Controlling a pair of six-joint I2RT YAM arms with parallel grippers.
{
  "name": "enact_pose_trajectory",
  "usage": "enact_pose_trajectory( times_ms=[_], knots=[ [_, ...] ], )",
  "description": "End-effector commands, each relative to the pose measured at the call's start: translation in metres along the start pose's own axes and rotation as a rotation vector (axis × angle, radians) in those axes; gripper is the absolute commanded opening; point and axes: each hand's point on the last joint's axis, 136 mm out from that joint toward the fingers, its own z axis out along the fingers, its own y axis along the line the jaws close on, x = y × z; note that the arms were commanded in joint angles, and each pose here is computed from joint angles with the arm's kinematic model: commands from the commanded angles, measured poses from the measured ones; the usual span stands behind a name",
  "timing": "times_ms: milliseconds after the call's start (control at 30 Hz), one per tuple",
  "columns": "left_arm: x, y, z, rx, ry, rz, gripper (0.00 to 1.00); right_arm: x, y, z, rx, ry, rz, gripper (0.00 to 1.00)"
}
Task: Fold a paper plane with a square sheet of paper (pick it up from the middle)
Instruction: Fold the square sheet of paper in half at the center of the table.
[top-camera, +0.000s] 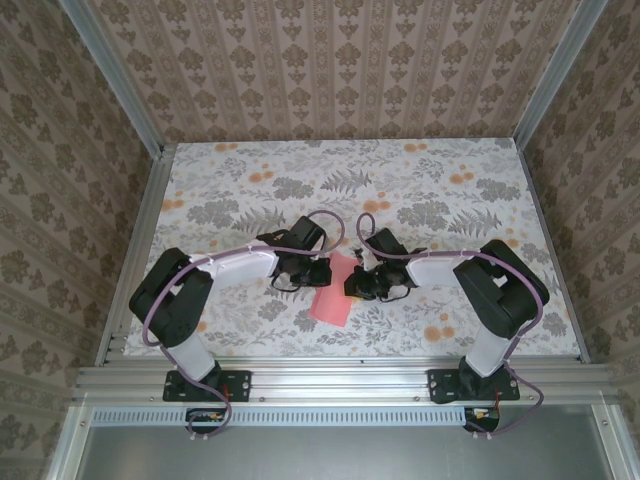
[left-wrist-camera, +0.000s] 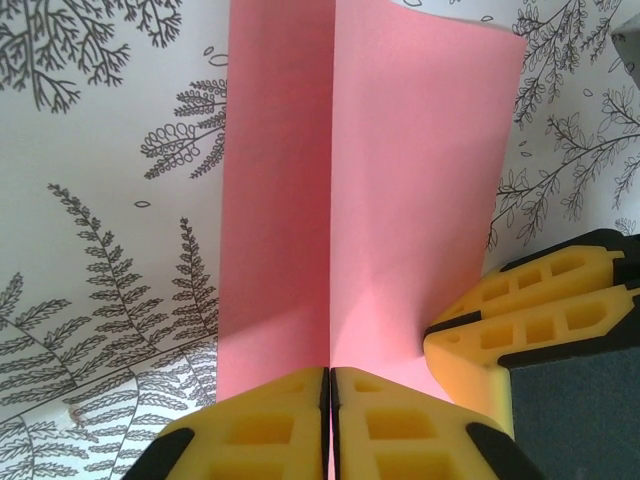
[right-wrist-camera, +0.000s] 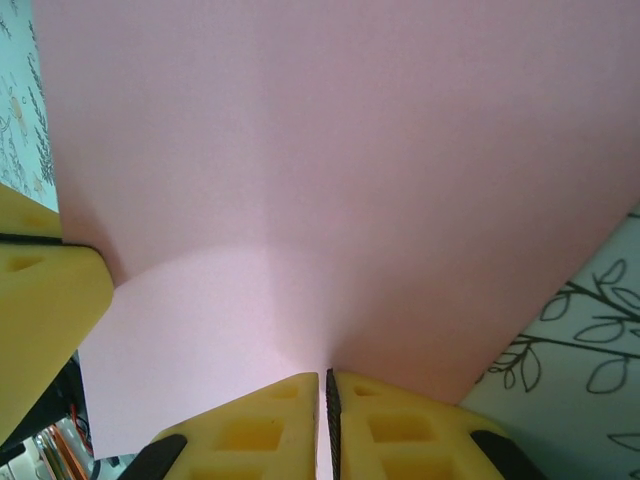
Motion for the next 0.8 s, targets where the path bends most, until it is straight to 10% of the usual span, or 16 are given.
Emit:
enact_pose_trajectory(
  times_ms=[0,767],
  knots=[
    [-0.004,-0.005,0.003,0.039,0.011,-0.008,0.11,0.000,-0.015,0.001,0.073,0.003,0.012,0.15],
    [-0.016,0.010,-0.004,-0.029,-0.102,-0.105,0.00,-0.007,0.015,-0.030,0.024,-0.066,0.019,0.17]
  ],
)
